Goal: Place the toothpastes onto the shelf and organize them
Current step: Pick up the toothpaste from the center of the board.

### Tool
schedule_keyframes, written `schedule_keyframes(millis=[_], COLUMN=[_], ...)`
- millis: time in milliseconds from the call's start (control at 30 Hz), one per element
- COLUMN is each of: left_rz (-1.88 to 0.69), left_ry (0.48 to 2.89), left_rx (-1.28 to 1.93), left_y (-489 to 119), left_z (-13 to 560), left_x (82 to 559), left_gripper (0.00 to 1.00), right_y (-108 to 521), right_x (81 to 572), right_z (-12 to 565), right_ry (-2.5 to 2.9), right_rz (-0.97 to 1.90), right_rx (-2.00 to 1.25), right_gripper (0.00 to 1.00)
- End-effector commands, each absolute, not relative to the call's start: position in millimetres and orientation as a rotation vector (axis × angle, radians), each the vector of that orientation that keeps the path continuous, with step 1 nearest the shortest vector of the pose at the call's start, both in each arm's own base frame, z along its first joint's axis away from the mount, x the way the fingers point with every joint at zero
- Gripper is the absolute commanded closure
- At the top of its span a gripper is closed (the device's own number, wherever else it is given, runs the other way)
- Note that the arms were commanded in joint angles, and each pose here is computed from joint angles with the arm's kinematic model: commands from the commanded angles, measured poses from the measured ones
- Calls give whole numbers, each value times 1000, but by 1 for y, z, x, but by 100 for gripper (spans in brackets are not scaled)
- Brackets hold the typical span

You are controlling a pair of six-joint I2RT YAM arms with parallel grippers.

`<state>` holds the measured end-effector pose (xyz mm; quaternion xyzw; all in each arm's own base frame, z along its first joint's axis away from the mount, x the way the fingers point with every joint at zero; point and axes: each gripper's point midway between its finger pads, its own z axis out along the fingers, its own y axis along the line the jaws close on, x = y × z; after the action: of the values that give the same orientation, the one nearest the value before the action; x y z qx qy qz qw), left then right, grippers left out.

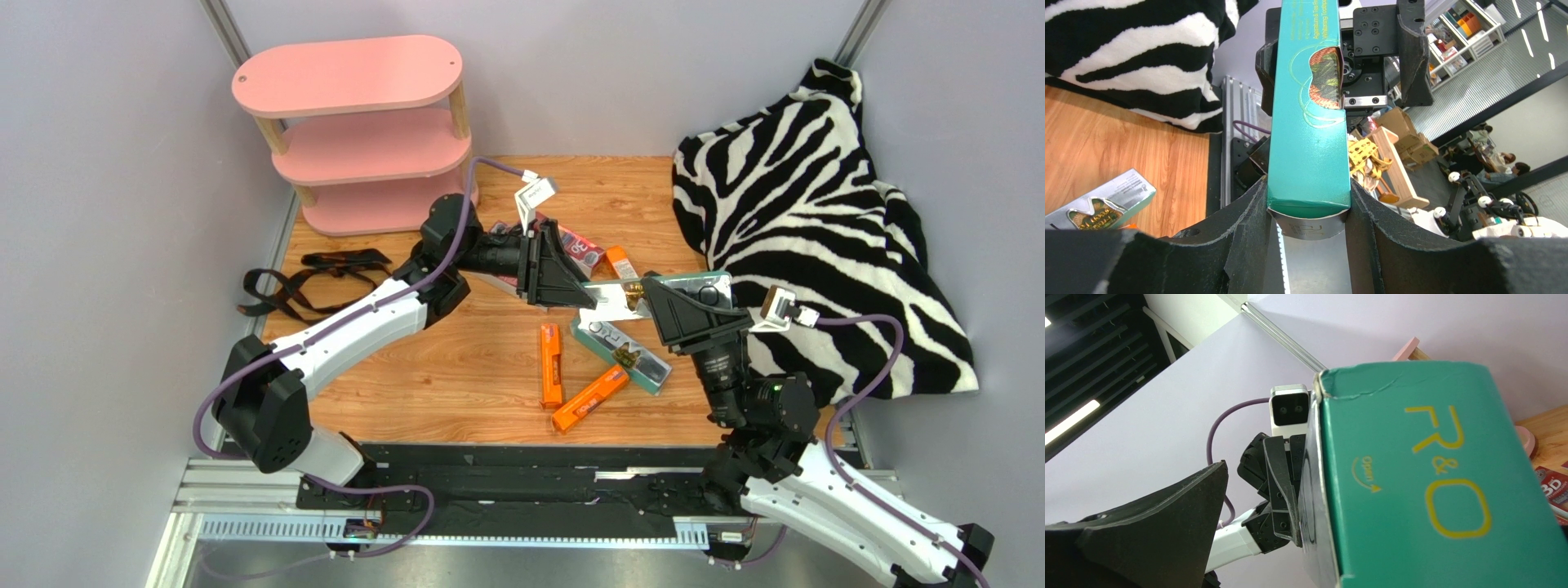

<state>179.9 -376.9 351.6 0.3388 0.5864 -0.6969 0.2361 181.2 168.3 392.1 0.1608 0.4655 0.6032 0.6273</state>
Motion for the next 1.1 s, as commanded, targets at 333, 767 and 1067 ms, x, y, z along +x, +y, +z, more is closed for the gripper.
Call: schedule_keyframes(millis=[333, 767, 1067], left_rz=[-1759, -1593, -1333], left_ry=[1490, 1522, 1543], left_rx=[721, 431, 245], left_y=[-353, -283, -230], left_z=[411, 437, 455], left_x=[231, 294, 309], left_gripper=[80, 80, 80], right_y=[136, 120, 139], right_x=[182, 184, 170], right_z=[380, 520, 583], right_ry=[1165, 1393, 1339], right_rz=[1300, 964, 1112], right_rx=[511, 359, 276], right_gripper=[0, 0, 0])
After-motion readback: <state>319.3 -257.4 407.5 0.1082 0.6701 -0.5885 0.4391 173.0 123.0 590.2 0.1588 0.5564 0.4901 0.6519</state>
